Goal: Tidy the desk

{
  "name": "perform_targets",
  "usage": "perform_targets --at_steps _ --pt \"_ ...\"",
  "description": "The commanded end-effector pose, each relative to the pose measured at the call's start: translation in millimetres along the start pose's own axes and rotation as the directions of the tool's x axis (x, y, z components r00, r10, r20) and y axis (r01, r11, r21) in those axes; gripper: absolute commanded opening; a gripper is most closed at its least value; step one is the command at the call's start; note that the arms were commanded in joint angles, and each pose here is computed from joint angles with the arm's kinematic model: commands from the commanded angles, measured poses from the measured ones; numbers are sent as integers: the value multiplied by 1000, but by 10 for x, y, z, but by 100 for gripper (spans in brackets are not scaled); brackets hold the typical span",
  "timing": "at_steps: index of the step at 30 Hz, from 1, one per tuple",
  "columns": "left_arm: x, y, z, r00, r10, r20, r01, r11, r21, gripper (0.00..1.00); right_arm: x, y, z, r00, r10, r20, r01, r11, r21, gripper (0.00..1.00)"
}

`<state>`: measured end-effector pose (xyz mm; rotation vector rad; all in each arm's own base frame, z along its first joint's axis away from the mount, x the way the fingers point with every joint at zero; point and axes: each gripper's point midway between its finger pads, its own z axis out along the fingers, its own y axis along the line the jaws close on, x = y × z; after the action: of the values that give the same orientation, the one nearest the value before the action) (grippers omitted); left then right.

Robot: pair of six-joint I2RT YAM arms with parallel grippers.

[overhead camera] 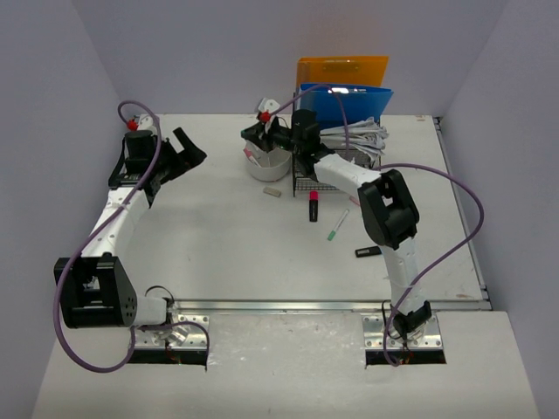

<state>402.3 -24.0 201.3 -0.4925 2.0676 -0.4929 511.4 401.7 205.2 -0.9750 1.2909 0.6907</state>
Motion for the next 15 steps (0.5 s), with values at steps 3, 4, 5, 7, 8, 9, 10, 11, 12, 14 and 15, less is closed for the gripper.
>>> perform_targets --at_steps 3,4,5,7,8,9,10,11,12,14,15 --pt "-153 -53 -61 998 9 54 -11 999 37 100 9 42 -2 997 -74 37 75 997 -26 26" --pt "-153 -53 -61 998 9 54 -11 999 37 100 37 56 -8 997 -71 31 72 997 -31 34" --pt "-151 -56 -61 999 8 54 -10 999 38 100 54 65 -14 997 -72 26 73 997 -33 44" --pt "-162 -59 -70 998 9 55 -11 999 39 100 76 97 -54 997 -80 14 80 996 -42 68" --pt "-164 -60 -71 998 10 55 -12 999 39 100 34 105 -76 997 -82 15 83 996 -44 71" --pt "-172 -66 -76 998 11 57 -13 999 40 100 -53 117 -115 996 -93 17 94 994 -49 74" --pt "-180 -73 -82 998 11 58 -14 999 41 100 -107 138 -153 995 -97 13 98 994 -57 77" --pt "-188 -81 -88 998 12 60 -14 999 43 100 -140 169 -191 995 -97 3 97 993 -70 77" --pt "-194 -87 -94 998 12 61 -15 999 44 100 -386 208 -258 993 -119 27 121 988 -94 77" --pt "-209 -109 -118 998 21 65 -24 998 52 100 -635 338 -420 982 -186 19 186 966 -179 69" --pt "-219 -117 -139 997 36 70 -40 998 56 100 -752 394 -500 975 -220 22 219 950 -224 64"
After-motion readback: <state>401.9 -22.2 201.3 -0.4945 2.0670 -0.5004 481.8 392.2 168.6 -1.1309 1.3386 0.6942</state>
